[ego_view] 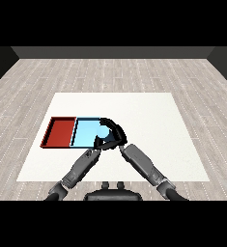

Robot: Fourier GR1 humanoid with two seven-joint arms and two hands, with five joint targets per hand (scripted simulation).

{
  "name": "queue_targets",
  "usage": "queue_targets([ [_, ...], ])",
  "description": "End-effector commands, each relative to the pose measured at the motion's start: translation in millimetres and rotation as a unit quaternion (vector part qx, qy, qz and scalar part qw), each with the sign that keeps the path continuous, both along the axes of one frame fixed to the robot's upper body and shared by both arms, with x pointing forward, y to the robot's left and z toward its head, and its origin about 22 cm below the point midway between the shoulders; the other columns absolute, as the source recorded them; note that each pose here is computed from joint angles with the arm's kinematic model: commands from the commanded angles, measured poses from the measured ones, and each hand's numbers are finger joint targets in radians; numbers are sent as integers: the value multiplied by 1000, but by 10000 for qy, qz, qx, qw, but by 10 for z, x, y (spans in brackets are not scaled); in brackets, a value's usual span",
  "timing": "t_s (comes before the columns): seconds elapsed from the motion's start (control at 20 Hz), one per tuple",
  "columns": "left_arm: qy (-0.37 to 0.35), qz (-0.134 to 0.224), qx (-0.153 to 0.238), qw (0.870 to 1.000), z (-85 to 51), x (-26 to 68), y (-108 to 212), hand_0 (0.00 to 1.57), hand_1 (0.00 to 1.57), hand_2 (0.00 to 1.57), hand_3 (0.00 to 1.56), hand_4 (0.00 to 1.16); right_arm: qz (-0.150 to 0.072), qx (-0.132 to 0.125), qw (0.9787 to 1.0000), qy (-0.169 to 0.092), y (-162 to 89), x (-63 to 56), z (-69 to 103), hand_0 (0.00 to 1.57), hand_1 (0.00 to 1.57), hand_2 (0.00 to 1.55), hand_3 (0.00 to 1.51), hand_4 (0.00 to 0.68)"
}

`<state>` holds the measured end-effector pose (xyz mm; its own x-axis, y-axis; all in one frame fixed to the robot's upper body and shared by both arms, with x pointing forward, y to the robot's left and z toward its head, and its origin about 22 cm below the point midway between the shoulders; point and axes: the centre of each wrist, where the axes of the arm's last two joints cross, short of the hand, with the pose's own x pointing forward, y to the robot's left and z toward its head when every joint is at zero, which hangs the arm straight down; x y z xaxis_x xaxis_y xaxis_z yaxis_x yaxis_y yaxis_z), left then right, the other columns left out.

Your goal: Pick the blue can and put it in the blue box

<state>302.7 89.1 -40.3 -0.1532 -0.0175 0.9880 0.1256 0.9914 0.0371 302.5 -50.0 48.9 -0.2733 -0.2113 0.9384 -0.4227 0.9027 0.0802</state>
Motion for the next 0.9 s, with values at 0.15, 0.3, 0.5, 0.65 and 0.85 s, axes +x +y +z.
queue_targets([
  [0.15,-92,-1,129,9999,0,81,170,1571,1571,1558,1487,1136,-26,20,10000,40,27,-117,-198,0,0,0,0,0],
  [0.3,-105,13,139,9998,-191,-20,132,1571,1571,1571,1503,1137,-57,127,9998,175,-199,90,-161,0,0,0,0,0],
  [0.5,-146,52,205,9997,-20,3,-33,1571,1571,1571,1510,1133,-96,274,9996,-36,-407,123,4,0,0,0,0,0],
  [0.65,-164,199,387,9989,-79,50,50,1571,1571,1571,1500,1131,-216,316,9993,-11,-442,-124,251,0,0,0,0,0],
  [0.85,-247,299,484,9981,-119,-36,23,1571,1571,1571,1502,1126,-331,568,9978,-23,-712,-208,212,0,0,0,0,0],
])
